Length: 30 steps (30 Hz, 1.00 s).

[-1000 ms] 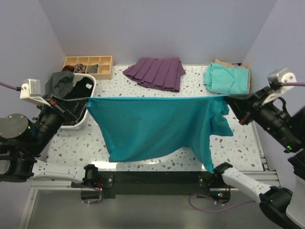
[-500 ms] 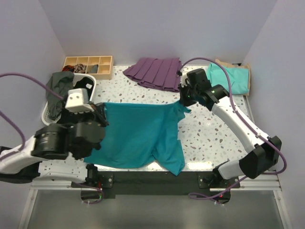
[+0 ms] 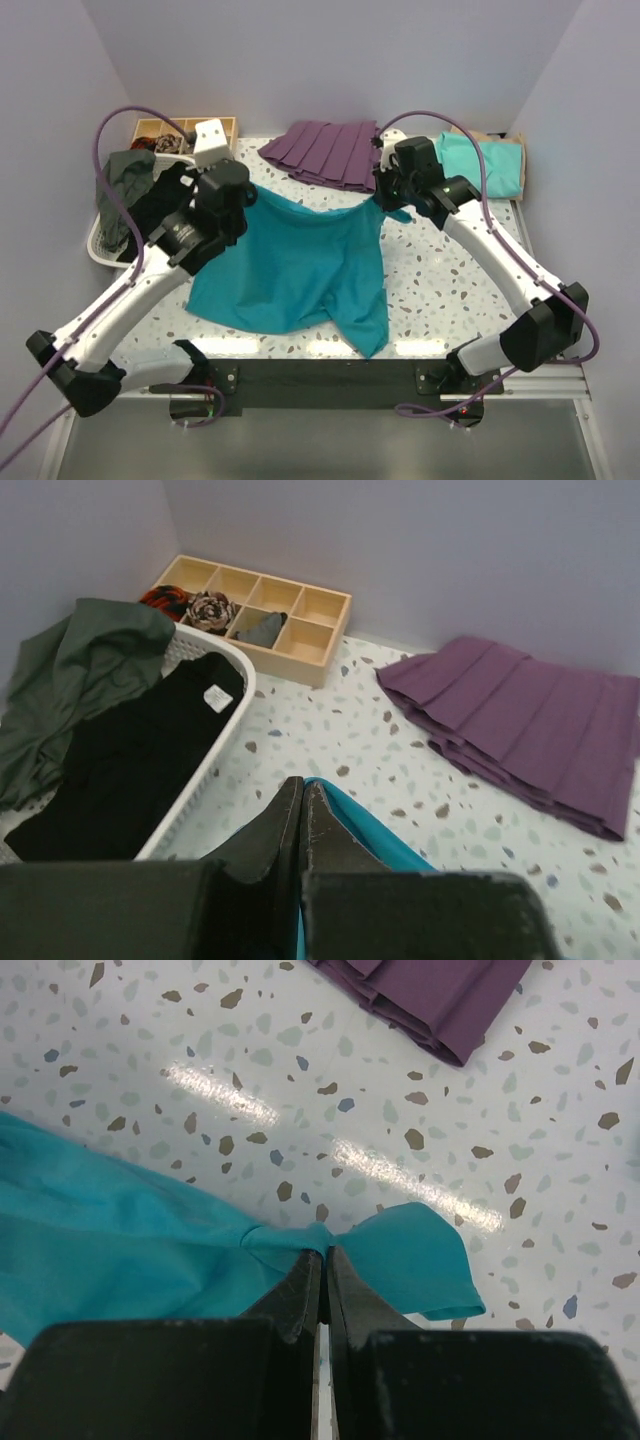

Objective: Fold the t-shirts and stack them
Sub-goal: Flatten out the tshirt

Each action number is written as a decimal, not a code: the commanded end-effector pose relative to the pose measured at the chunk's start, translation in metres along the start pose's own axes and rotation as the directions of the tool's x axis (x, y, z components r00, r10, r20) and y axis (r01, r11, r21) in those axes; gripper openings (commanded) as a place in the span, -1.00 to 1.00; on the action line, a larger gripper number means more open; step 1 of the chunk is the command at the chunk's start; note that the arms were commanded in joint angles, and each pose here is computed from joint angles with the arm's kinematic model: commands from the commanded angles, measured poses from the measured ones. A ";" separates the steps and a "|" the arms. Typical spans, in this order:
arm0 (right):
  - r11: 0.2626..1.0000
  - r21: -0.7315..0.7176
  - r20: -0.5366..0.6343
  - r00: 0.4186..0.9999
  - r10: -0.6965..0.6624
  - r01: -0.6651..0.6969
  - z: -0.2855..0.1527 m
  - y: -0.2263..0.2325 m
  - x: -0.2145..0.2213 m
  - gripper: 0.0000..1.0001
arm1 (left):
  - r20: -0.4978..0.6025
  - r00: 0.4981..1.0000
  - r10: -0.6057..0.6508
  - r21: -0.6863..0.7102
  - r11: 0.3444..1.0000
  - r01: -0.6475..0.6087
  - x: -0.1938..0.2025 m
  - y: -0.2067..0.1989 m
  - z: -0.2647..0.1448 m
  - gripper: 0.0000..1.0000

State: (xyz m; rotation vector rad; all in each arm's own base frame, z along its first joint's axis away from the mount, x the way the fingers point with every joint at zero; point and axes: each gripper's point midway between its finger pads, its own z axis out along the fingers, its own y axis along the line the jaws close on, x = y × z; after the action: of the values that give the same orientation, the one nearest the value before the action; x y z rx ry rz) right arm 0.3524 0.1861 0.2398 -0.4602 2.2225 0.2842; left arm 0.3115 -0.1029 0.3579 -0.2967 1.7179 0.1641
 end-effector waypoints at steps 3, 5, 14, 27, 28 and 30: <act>1.000 0.013 0.067 0.998 0.007 -0.008 0.022 -0.011 -0.030 -1.00 | -0.027 0.999 -0.023 0.015 1.000 0.024 0.018 -0.002 0.113 -1.00; 1.000 -0.016 0.066 0.998 0.019 -0.018 0.034 -0.008 -0.031 -1.00 | -0.057 0.998 -0.015 -0.001 1.000 0.015 0.040 0.000 0.144 -1.00; 0.991 -0.124 0.034 0.998 0.060 -0.055 0.117 0.008 -0.037 -1.00 | -0.174 0.983 -0.056 -0.119 0.992 0.036 0.121 0.073 0.239 -1.00; 0.988 0.048 0.047 0.988 0.148 -0.150 0.108 -0.061 -0.033 0.89 | -0.242 0.970 -0.013 -0.134 0.991 -0.020 0.136 0.091 0.278 -0.27; 0.984 0.049 0.034 0.985 0.171 -0.173 0.103 -0.065 -0.023 0.92 | -0.263 0.965 -0.017 -0.136 0.991 -0.020 0.136 0.092 0.270 -0.27; 0.978 0.019 -0.025 0.978 0.207 -0.207 0.090 -0.062 0.007 0.94 | -0.261 0.965 -0.022 -0.103 0.995 -0.005 0.134 0.077 0.261 -0.21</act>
State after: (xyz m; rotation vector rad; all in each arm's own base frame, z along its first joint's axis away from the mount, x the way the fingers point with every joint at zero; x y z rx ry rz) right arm 0.4680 0.1968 0.1565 -0.3301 2.2942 0.3460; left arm 0.5128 0.0460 0.1240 -0.4348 2.0779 0.2889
